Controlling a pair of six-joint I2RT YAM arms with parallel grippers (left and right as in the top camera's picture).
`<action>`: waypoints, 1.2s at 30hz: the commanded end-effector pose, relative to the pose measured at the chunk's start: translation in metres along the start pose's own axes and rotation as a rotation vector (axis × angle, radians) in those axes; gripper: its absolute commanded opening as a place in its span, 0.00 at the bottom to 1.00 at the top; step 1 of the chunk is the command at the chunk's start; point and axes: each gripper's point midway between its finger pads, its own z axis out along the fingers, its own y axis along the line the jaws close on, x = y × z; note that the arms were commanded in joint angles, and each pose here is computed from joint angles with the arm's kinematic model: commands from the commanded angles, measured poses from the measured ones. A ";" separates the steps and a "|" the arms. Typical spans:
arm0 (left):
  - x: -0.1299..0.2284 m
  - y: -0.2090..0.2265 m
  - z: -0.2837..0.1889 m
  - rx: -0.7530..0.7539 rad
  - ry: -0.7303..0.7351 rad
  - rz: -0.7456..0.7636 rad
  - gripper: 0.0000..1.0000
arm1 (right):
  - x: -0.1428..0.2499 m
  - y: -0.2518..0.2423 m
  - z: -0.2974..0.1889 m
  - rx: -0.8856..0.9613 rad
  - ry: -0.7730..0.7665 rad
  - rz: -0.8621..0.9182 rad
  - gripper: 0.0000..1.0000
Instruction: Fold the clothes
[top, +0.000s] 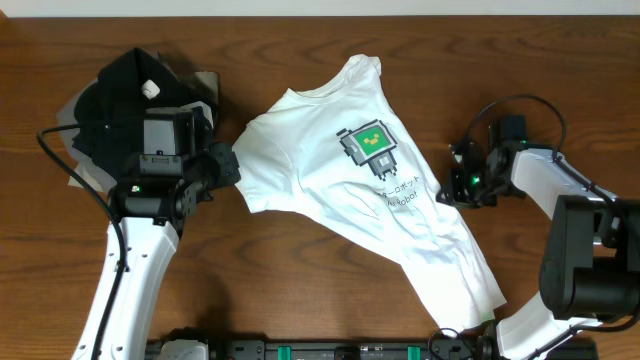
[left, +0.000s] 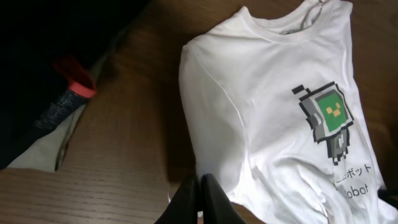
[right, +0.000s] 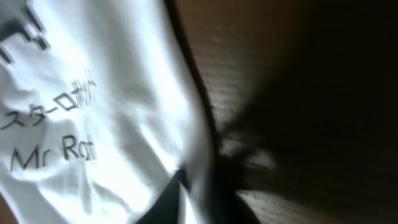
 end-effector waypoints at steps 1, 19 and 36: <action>-0.006 0.003 -0.003 -0.022 -0.023 0.017 0.06 | -0.007 -0.010 0.000 0.061 -0.022 -0.015 0.01; -0.007 0.004 -0.003 -0.025 -0.025 0.016 0.06 | -0.200 -0.071 -0.178 0.375 -0.804 0.057 0.47; -0.007 0.004 -0.003 -0.025 -0.026 0.016 0.06 | -0.028 -0.052 -0.067 0.189 -0.084 0.423 0.65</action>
